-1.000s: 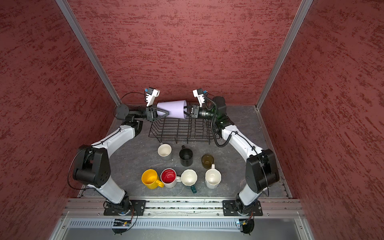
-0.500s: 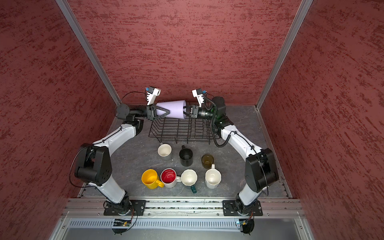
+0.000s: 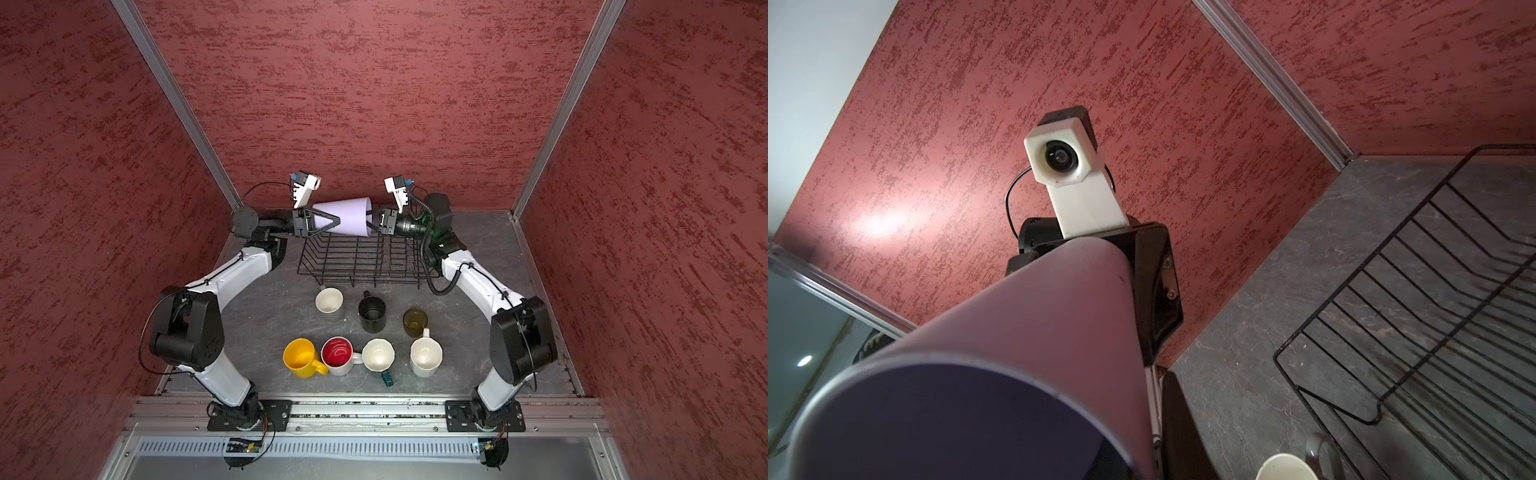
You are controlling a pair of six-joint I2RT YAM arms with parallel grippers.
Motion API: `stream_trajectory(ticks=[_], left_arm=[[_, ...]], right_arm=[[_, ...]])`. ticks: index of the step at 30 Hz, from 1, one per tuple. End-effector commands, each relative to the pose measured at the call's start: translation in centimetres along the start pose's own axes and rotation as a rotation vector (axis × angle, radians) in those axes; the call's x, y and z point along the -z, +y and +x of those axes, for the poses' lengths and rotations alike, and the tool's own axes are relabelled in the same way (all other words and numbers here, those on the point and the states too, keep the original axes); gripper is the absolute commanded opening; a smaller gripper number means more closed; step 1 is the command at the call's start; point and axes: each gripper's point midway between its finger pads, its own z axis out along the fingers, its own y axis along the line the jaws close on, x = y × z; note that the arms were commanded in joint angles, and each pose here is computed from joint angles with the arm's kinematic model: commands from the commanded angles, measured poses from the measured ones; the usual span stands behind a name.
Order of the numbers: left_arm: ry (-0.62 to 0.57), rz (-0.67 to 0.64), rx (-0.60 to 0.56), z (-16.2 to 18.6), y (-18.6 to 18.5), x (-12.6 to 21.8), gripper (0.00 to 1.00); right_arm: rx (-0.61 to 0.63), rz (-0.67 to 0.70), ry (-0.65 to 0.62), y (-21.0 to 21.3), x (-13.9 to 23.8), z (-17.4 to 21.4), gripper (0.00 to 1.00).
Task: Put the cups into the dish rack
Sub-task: 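Close the left gripper on the cup's closed end beside the right gripper, then open the right gripper and withdraw it while the left gripper carries the cup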
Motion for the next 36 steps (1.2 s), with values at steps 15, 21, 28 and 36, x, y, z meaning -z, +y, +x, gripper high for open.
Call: stream_trajectory(ticks=[15, 21, 28, 36], left_arm=[[-0.03, -0.079, -0.012, -2.1, 0.1, 2.2, 0.0], [-0.045, -0.273, 0.089, -2.6, 3.3, 3.9, 0.0], [-0.062, -0.598, 0.146, -4.0, 7.7, 7.2, 0.0], [-0.038, -0.913, 0.216, -5.2, 13.1, 11.1, 0.0]], right_arm=[[0.002, 0.343, -0.224, -4.3, 6.1, -3.3, 0.71], [0.082, 0.602, -0.32, -5.1, 10.7, -4.1, 0.84], [0.173, 0.819, -0.398, -4.5, 15.1, -4.3, 0.94], [0.222, 0.921, -0.439, -3.8, 17.7, -3.8, 0.99]])
